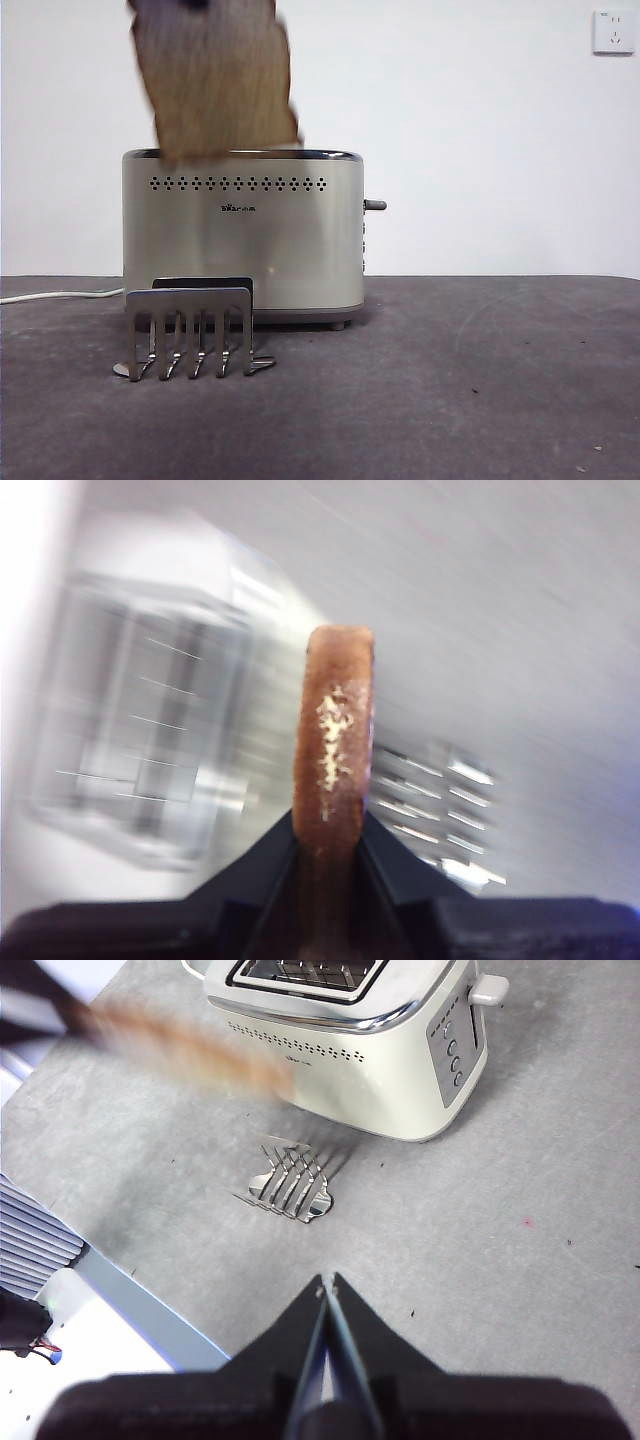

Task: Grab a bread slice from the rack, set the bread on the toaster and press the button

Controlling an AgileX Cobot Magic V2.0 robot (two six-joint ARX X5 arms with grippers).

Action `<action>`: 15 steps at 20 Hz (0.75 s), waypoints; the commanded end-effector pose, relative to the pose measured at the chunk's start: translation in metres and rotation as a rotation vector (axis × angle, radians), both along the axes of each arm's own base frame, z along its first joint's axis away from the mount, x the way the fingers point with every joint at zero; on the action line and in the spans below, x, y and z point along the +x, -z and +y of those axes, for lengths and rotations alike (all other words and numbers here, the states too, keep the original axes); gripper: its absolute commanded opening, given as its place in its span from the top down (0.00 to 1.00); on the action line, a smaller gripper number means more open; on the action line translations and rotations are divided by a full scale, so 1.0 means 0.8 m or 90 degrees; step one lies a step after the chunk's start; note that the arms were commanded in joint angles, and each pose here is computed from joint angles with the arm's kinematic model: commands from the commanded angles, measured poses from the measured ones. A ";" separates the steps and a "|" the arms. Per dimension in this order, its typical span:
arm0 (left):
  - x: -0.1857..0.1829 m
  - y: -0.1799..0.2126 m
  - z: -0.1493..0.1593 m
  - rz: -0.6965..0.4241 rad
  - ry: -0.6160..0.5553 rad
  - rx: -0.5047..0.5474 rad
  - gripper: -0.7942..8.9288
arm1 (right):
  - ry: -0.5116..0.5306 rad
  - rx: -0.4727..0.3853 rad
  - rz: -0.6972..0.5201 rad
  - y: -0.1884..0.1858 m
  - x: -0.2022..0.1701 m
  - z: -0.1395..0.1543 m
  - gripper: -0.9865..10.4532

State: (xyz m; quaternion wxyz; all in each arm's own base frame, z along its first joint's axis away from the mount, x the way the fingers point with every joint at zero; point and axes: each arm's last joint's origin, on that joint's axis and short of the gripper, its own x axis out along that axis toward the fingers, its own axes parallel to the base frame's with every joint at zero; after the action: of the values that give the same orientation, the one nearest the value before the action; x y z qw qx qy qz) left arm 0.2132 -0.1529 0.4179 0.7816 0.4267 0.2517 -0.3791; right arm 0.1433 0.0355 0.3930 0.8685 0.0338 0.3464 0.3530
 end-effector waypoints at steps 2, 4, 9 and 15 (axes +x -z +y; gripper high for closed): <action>-0.004 -0.042 0.006 -0.119 0.010 -0.003 0.93 | -0.005 -0.002 -0.005 -0.001 -0.001 0.000 0.92; 0.001 -0.050 0.009 -0.161 0.019 0.011 0.93 | -0.005 -0.002 -0.005 -0.001 -0.001 0.000 0.92; 0.033 -0.032 0.004 -0.160 0.027 0.059 0.93 | -0.005 -0.004 0.008 0.001 -0.002 0.000 0.92; 0.081 0.007 -0.010 -0.103 0.020 0.094 0.93 | -0.005 -0.005 0.014 0.002 -0.003 0.000 0.92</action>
State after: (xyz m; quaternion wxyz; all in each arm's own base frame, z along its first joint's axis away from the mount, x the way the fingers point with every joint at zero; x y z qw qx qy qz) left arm 0.2757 -0.1608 0.4133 0.7606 0.5133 0.2116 -0.3366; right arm 0.1412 0.0352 0.3909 0.8628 0.0376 0.3610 0.3519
